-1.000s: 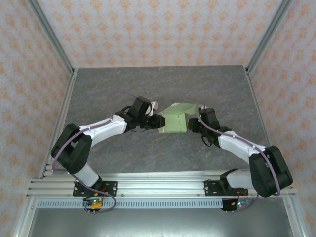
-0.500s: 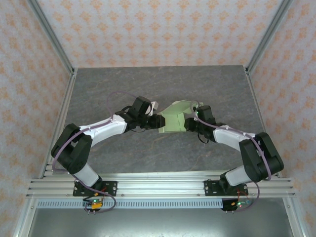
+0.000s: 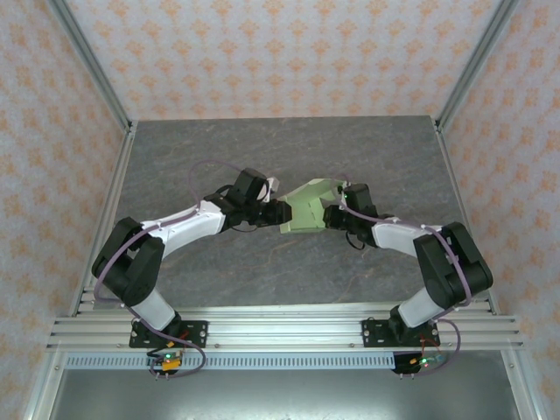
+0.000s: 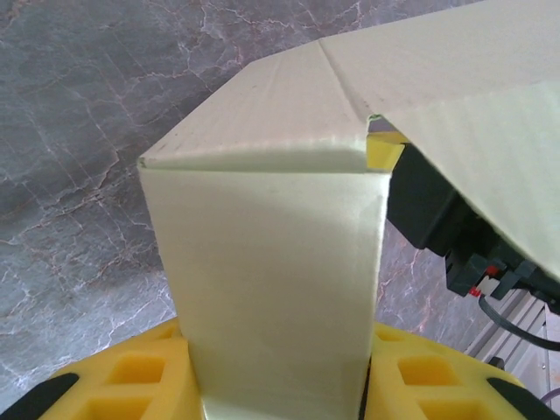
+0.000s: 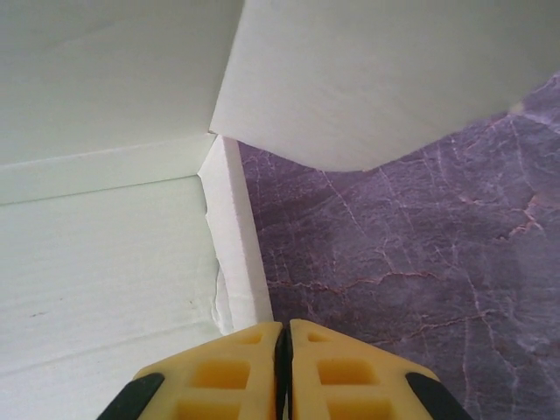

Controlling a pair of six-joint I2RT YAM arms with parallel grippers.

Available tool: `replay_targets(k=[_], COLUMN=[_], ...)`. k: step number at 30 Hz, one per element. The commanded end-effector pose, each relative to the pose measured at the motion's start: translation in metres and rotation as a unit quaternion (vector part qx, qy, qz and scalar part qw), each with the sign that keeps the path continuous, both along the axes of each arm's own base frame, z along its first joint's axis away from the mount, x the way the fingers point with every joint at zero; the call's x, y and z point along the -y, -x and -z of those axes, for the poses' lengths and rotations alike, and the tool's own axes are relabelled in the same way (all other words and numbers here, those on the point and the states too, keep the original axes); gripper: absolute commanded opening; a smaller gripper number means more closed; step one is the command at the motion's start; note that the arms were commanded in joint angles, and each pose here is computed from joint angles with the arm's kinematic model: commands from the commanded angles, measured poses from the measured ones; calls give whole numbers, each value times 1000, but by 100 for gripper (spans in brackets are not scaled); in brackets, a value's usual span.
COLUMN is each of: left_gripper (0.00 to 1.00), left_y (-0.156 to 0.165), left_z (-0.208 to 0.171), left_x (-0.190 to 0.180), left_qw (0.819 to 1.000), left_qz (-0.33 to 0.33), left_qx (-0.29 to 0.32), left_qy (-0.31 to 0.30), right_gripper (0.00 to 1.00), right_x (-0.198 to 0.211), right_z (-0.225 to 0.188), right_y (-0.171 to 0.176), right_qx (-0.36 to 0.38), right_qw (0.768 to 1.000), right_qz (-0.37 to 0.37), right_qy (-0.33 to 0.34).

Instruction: Fold the paper box

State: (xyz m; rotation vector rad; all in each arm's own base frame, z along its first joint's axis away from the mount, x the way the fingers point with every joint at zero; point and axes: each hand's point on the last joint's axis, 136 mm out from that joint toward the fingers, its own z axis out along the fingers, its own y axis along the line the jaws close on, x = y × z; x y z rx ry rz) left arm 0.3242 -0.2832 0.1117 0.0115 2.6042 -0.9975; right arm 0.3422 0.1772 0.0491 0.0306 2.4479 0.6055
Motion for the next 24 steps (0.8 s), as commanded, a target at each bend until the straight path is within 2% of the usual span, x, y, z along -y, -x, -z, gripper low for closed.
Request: replay_targets(k=[1,8,17,24], left_gripper=[31,31,31,32], left_y=[4,3,4,7], left_z=[2,2,6,8], left_x=[12,12,6,-6], left_qw=[1000,1000,1000,999], left_qz=[25,21,17,11], left_qx=[-1,-2,0,9], left_qy=[1,3,-8,-29], right_gripper=[13,12,12,14], right_x=[-12,-25,-34,-20], right_z=[24,28,29,-23], right_y=[22,30,38,37], right_qx=[-29,-11,-3,36], right_qw=[998,994,993,991], right_qz=[-16,-13,-19,-5], right_qy=[50,106,116,129])
